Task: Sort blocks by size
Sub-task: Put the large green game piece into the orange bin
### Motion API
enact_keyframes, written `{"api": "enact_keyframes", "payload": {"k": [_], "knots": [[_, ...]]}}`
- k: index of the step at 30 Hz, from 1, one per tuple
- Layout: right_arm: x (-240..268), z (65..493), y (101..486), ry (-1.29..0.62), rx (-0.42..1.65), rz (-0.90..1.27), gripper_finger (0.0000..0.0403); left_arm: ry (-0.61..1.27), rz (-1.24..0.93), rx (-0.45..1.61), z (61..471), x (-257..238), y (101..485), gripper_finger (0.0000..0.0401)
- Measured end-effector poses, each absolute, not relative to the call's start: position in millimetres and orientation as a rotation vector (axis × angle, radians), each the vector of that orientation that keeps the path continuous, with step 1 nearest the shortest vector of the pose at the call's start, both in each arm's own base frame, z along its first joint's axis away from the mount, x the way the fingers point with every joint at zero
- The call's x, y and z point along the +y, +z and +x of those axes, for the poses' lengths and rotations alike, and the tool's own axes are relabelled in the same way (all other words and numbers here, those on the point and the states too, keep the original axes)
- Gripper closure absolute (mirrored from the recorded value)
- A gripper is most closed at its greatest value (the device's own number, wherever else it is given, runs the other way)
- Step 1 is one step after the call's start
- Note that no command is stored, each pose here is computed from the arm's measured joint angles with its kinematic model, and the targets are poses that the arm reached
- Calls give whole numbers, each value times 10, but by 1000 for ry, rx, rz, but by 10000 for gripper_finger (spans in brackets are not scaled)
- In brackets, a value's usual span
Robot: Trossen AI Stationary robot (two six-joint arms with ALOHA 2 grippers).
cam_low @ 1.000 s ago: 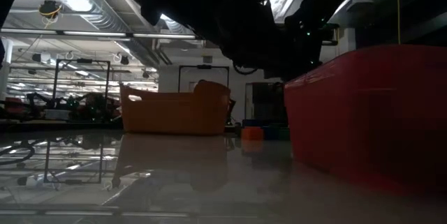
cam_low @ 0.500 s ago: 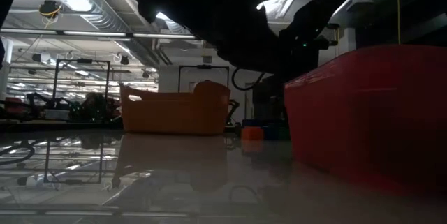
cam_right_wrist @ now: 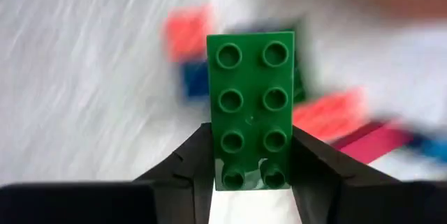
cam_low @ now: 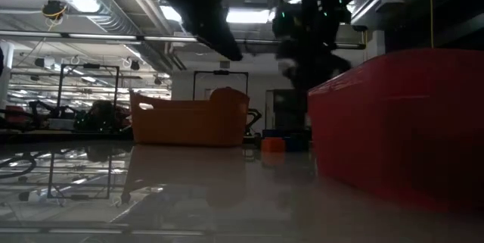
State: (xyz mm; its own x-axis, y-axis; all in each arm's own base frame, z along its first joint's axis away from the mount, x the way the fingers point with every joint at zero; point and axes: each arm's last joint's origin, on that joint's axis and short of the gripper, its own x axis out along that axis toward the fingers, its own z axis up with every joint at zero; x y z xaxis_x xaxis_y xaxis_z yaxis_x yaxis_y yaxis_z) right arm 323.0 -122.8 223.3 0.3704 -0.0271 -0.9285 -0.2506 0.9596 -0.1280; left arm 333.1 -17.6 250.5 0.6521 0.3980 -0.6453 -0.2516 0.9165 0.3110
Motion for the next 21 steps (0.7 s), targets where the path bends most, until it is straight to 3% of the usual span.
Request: {"api": "enact_keyframes", "payload": {"k": [11, 21], "knots": [[-1438, 3665, 2648, -79, 618, -560, 259, 502, 128, 820, 3173, 13, 2538, 180], [-1484, 3753, 2743, -148, 479, -603, 181, 564, 83, 819, 3159, 190, 2490, 180]]}}
